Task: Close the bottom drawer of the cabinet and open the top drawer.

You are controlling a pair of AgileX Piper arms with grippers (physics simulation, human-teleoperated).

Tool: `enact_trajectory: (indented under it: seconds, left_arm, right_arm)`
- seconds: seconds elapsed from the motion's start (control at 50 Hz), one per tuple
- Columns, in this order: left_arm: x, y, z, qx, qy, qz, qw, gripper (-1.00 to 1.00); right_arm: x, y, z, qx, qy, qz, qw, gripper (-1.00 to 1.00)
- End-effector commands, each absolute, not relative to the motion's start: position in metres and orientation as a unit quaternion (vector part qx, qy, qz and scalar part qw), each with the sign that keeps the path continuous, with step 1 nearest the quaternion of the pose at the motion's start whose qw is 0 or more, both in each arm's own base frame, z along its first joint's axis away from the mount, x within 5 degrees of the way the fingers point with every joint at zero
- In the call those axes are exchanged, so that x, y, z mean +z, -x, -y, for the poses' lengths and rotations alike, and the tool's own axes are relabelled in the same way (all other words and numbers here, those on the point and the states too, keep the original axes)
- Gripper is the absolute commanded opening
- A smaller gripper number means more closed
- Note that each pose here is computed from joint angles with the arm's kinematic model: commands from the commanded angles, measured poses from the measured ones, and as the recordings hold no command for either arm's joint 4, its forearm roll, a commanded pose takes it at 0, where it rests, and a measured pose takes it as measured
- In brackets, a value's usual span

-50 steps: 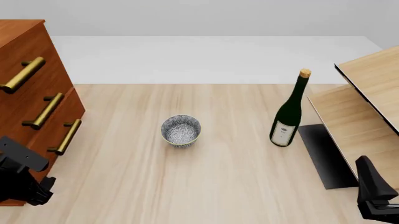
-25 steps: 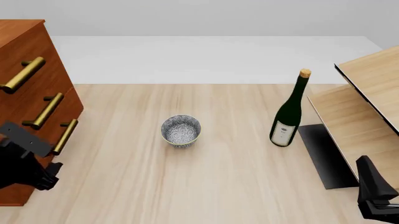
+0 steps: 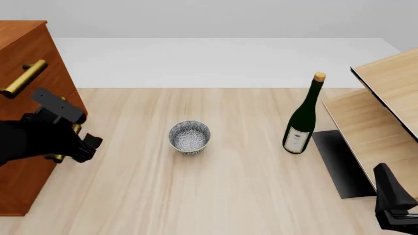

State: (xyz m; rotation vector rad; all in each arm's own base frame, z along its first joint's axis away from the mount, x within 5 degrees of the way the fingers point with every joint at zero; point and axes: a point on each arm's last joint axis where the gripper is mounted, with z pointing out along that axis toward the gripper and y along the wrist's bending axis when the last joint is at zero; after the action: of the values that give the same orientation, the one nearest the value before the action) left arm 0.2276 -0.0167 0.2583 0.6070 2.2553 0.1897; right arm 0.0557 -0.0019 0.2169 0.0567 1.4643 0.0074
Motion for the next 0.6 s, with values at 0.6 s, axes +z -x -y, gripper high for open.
enact_trajectory:
  seconds: [0.6]
  left_arm:
    - [0.281, -0.191, 0.073, 0.181, -0.528, -0.637, 0.531, 1.00]
  right_arm:
    - [0.217, -0.056, 0.002, 0.003, -0.026, -0.669, 0.743, 1.00]
